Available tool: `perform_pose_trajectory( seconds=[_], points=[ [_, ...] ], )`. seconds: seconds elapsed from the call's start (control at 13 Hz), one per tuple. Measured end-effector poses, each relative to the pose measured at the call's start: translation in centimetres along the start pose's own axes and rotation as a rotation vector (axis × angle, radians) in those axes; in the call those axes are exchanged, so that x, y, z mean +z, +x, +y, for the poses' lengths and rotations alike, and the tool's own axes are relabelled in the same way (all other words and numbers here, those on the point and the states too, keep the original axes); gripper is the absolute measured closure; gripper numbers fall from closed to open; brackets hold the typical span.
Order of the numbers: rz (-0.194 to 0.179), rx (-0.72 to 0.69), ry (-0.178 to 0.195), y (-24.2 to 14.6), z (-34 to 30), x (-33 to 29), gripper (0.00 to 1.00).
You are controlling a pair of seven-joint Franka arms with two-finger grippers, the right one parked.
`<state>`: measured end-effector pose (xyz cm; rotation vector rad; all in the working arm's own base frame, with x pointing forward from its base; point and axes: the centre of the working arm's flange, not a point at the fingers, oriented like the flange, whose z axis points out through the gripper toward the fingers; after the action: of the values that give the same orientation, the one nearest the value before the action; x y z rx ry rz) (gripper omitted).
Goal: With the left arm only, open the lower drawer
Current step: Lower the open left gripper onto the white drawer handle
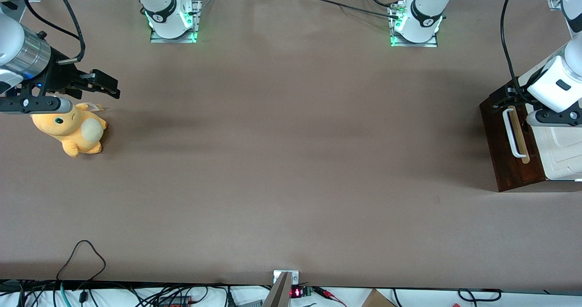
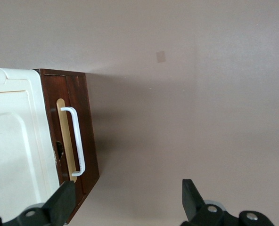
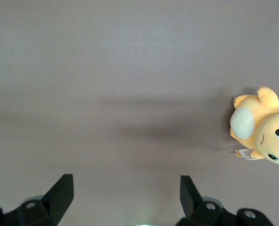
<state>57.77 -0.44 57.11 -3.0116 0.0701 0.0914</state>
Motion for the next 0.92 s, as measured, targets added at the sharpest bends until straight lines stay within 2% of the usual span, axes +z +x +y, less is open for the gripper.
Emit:
perform_pose_trajectory(
  seconds=[0.15,0.23,0.31,0.62,0.92],
  points=[
    [-0.007,0.002,0.027,0.0,0.0,0.2,0.00],
    [-0.016,0.004,0.080,0.1,0.1,0.5,0.00],
    [-0.030,0.003,0.149,0.1,0.9,1.1,0.01],
    [-0.090,-0.010,0.484,-0.4,7.1,7.5,0.00],
    [-0.117,0.020,0.826,-2.1,9.4,17.5,0.00]
  ],
)
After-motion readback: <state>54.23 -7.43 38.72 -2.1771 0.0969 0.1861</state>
